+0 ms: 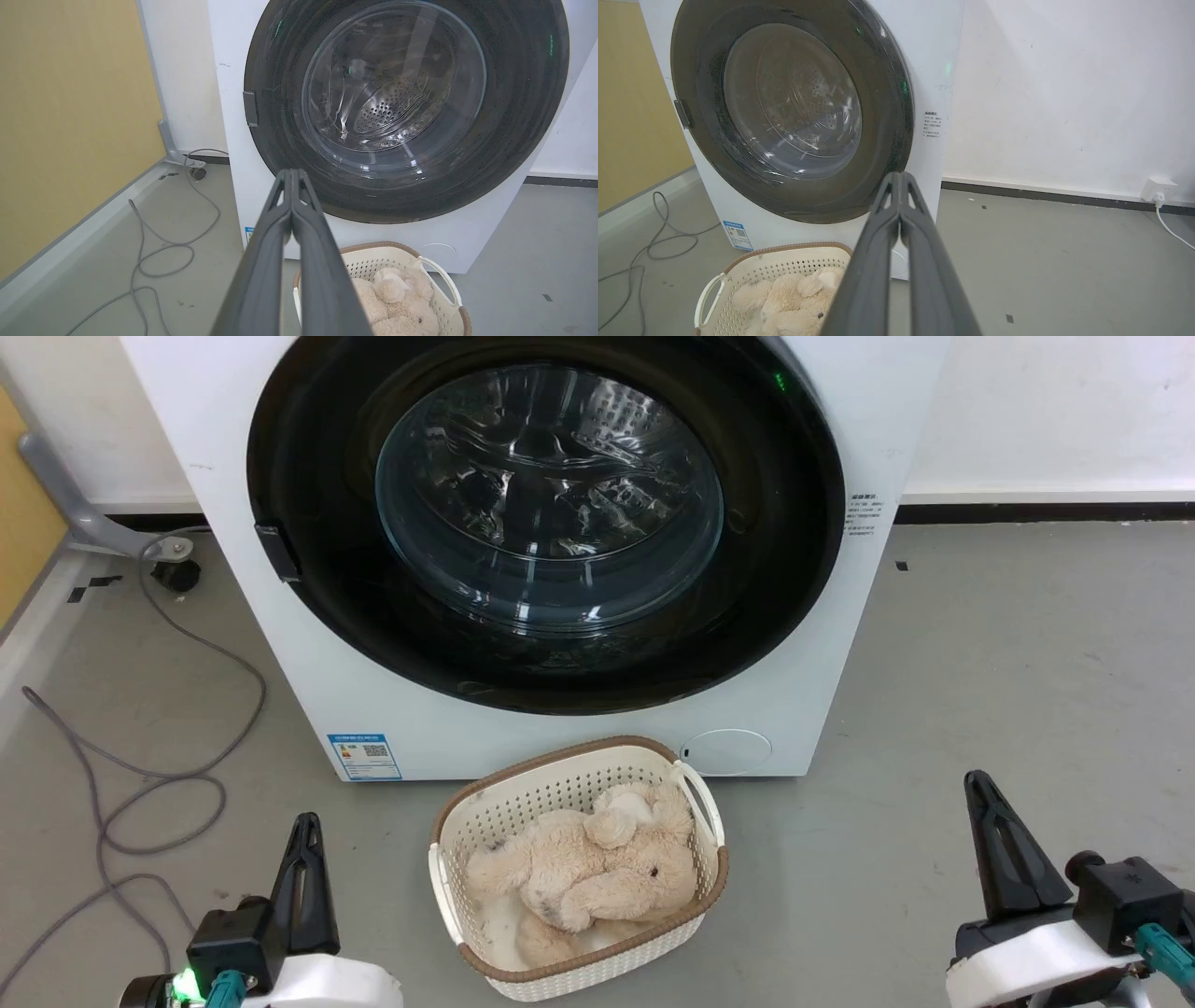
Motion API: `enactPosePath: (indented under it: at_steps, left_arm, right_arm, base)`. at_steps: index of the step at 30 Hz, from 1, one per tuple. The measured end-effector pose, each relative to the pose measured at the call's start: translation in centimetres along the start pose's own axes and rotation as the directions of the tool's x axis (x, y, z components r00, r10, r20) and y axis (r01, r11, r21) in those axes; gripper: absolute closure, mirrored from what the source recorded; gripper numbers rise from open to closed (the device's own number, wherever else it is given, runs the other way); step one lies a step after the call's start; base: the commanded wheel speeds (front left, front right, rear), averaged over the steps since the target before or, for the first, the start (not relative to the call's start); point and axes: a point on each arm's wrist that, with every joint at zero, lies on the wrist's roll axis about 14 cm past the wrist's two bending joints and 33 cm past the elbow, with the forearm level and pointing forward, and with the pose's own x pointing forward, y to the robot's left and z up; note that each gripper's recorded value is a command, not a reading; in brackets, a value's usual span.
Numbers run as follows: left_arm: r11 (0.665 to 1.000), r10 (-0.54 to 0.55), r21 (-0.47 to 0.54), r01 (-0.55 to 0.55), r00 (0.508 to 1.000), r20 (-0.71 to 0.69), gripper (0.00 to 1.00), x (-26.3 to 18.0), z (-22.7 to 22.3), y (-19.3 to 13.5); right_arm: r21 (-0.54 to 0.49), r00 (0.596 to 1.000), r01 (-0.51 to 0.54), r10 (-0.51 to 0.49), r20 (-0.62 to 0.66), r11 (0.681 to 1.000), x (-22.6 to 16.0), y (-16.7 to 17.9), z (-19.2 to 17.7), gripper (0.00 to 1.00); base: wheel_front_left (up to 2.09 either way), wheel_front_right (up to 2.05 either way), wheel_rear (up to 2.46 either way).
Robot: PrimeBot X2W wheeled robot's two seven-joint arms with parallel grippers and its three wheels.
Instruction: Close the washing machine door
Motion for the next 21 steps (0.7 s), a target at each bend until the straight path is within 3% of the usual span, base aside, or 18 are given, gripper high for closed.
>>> enactPosePath:
  at_steps: [21]
  left_arm:
    - [1.0, -0.006, 0.013, 0.007, 1.0, -0.029, 1.0, -0.3, -0.1, 0.2]
  right_arm:
    - [0.002, 0.999, -0.038, 0.038, -0.026, 0.999, 0.5, 1.3, -0.1, 1.0]
  base:
    - [0.0, 0.0, 0.0]
